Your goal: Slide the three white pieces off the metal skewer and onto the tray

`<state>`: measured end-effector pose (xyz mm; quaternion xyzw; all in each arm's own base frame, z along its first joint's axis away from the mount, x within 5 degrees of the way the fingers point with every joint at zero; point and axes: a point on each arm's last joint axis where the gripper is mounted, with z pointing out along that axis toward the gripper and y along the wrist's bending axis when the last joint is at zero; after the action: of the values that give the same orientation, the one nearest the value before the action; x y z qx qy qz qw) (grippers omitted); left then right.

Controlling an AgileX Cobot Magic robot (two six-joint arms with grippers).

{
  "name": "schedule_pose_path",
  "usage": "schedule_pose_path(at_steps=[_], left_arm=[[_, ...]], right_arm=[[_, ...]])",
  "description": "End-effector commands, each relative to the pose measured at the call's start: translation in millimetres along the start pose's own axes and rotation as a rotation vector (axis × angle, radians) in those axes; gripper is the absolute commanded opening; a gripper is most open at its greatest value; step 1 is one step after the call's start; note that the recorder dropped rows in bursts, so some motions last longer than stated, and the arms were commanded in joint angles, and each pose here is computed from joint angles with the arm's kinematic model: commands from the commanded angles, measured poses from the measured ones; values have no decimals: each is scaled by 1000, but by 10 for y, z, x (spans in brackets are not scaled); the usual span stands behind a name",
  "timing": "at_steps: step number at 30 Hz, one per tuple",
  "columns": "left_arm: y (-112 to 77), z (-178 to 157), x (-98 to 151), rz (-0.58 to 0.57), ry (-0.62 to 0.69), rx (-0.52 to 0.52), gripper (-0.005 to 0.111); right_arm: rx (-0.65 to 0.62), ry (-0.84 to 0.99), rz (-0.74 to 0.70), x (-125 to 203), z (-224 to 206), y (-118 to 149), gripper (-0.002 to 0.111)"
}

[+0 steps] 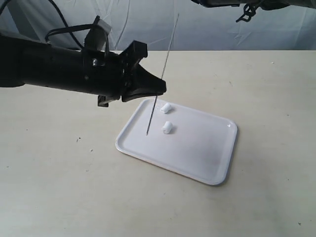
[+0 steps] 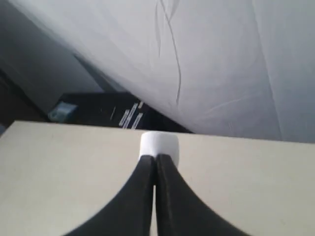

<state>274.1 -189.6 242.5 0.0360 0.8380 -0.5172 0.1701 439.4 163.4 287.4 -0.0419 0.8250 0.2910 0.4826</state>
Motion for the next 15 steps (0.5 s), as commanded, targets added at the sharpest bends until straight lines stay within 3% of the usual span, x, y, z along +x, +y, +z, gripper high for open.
schedule_pose_path(at_steps=[1,2,5,7,9,10,12,15], left_arm=[[225,-80,-163,30,-158,-258,0],[243,-89,-188,29,-186,-279,0],[221,-78,-161,31,-155,-253,0],[184,-63,-113,29,-103,-210,0],[190,-62,-81,67,-63,-218,0],[194,-62,-79,74,-59,-222,0],[196,-62,-66,86,-44,-223,0],[235,-90,-71,166,-39,-288,0]], right_arm=[[-57,360,-19,183,-208,-6,-1],[-31,562,-80,339,-303,-26,-1],[-14,842,-119,610,-409,-22,1],[-73,902,-57,698,-417,14,18],[-108,920,-32,726,-424,69,45],[-115,922,-34,730,-424,82,48],[-135,910,-66,720,-424,91,47],[-160,773,-120,596,-474,159,30]])
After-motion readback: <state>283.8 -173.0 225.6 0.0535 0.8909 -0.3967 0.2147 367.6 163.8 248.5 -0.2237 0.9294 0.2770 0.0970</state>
